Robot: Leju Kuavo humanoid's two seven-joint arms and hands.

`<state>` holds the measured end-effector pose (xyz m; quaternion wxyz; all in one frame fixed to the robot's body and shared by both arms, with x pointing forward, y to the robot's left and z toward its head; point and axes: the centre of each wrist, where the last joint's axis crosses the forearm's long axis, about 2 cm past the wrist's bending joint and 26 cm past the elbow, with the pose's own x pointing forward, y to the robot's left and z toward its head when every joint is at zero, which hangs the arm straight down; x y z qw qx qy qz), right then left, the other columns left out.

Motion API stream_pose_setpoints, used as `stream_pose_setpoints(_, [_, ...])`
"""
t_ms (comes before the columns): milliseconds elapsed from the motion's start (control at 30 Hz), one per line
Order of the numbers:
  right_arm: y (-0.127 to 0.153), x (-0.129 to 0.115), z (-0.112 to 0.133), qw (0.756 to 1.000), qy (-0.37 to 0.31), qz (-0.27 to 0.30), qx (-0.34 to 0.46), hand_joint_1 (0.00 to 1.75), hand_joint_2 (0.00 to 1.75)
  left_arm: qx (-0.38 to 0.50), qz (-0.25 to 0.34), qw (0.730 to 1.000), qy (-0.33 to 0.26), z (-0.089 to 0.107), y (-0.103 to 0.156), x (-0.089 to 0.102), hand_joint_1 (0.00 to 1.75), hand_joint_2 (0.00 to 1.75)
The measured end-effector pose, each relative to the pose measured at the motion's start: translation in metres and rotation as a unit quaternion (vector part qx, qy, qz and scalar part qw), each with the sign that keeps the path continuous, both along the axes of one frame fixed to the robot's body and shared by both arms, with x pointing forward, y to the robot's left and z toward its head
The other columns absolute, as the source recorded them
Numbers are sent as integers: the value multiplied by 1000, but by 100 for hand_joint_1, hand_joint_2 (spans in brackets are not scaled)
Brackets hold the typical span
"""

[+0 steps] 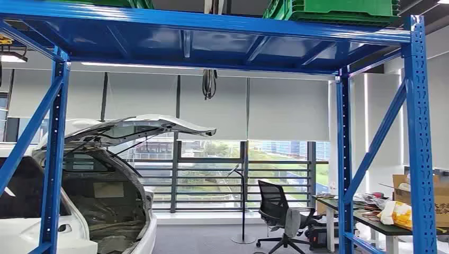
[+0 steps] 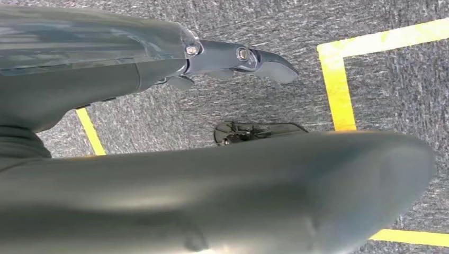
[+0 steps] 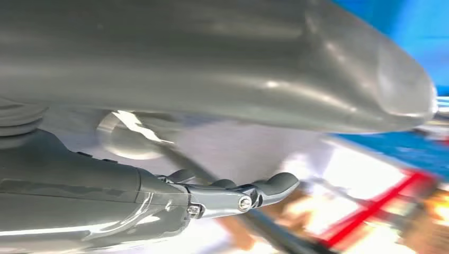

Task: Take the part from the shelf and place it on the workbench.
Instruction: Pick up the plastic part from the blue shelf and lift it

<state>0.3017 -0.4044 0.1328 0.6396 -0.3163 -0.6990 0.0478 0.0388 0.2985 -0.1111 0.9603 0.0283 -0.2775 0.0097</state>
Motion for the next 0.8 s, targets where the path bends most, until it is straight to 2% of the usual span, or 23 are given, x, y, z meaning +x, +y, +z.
stream_pose_setpoints(67, [2,5,11,1000,-17,6,-12,0,0,-1,0,1000,-1,0,-1,0,0,0])
stream_pose_setpoints(267, [21,23,78,989,-120,38,-79,0,0,-9,-2,1000,-4,0,-8,0,0,0])
stream_pose_setpoints(533, [53,24,156,954,-245,76,-155,0,0,-25,-4,1000,-4,0,-18,0,0,0])
stream_pose_setpoints(667, [69,17,185,933,-295,92,-182,0,0,-34,-8,999,-3,0,-23,0,0,0])
stream_pose_setpoints(800, [80,9,200,919,-326,101,-198,0,0,-41,-13,999,-5,0,-27,0,0,0])
